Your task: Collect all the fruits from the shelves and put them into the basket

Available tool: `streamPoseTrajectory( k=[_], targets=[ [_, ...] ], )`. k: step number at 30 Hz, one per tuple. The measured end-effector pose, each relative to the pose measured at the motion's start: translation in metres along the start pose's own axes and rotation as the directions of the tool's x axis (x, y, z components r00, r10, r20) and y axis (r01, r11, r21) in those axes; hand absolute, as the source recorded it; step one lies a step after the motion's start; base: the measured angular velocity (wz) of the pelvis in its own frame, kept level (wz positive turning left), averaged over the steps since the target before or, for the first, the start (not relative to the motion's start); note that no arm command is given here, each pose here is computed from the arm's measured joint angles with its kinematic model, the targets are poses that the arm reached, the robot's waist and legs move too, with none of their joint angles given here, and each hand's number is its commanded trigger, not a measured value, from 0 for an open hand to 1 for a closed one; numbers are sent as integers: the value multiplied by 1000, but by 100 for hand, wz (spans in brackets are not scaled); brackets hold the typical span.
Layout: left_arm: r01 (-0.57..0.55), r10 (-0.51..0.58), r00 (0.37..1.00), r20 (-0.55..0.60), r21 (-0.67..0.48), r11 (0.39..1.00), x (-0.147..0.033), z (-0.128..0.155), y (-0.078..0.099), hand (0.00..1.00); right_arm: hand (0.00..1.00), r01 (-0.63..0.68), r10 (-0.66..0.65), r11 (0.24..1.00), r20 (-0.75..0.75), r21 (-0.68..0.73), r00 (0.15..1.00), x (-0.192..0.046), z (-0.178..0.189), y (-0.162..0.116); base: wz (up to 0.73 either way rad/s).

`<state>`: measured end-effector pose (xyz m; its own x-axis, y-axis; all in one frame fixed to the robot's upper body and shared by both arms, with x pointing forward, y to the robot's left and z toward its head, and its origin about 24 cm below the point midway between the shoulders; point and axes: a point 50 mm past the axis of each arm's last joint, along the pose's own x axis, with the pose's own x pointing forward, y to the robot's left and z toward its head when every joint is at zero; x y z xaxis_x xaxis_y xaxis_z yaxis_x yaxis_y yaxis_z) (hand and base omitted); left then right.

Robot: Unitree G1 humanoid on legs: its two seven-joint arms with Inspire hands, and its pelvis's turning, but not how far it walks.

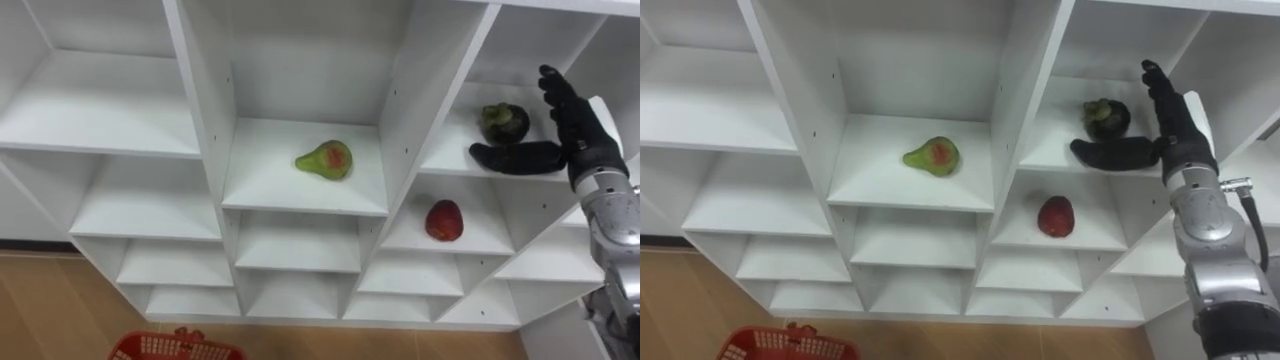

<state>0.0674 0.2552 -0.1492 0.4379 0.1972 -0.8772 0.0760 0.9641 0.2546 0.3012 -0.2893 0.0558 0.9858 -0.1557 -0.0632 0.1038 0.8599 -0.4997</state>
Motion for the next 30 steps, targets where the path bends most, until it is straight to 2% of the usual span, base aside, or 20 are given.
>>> streamPoseTrajectory(
  k=[17, 30],
  targets=[
    [-19, 19, 1000, -12, 13, 1000, 0, 0, 9, 100, 0, -27, 27, 998, -1, -49, 1000, 3, 3, 2, 1],
    [-17, 18, 1000, -19, 11, 1000, 0, 0, 10, 100, 0, -123, 122, 991, -33, -56, 992, 2, -4, 11, 2]
  ],
)
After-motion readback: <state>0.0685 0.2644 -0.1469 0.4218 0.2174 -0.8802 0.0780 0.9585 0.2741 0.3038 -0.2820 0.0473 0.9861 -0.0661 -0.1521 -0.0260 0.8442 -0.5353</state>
